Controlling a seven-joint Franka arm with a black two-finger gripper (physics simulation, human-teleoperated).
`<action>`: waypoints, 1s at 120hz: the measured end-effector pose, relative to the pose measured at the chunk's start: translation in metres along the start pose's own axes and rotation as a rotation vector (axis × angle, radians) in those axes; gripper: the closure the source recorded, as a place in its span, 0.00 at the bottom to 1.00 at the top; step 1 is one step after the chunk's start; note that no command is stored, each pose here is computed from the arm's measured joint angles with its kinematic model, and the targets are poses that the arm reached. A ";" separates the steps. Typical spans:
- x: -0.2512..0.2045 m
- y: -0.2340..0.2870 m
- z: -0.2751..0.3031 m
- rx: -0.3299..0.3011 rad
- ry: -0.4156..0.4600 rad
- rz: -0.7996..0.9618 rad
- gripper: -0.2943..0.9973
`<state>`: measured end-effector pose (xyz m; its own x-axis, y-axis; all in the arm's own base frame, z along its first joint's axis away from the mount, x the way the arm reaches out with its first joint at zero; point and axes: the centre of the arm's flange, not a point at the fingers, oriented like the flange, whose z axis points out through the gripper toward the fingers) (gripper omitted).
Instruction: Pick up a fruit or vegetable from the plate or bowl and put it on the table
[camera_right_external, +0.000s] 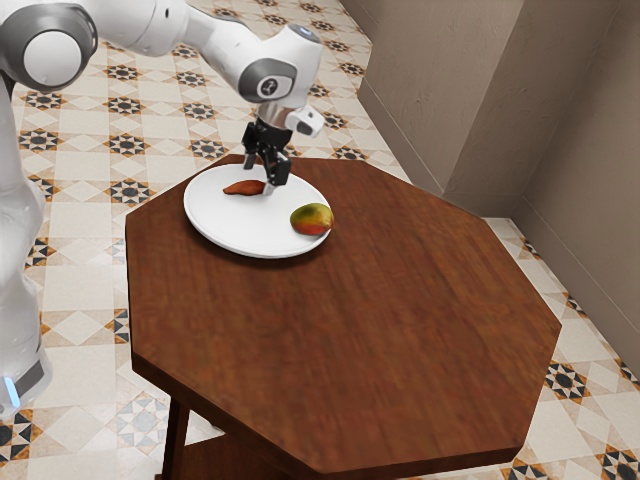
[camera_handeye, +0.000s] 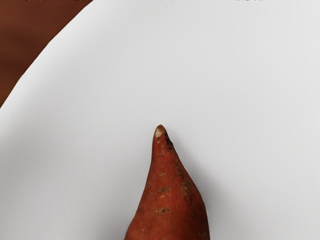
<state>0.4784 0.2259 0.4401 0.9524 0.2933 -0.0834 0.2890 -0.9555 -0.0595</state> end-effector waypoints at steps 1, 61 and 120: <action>0.000 0.000 0.000 0.000 -0.001 0.001 0.23; -0.001 -0.001 0.008 -0.027 0.004 -0.008 0.55; 0.025 0.008 -0.046 0.001 0.110 0.029 0.64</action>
<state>0.5085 0.2239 0.4833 0.9651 0.2606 0.0246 0.2616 -0.9633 -0.0595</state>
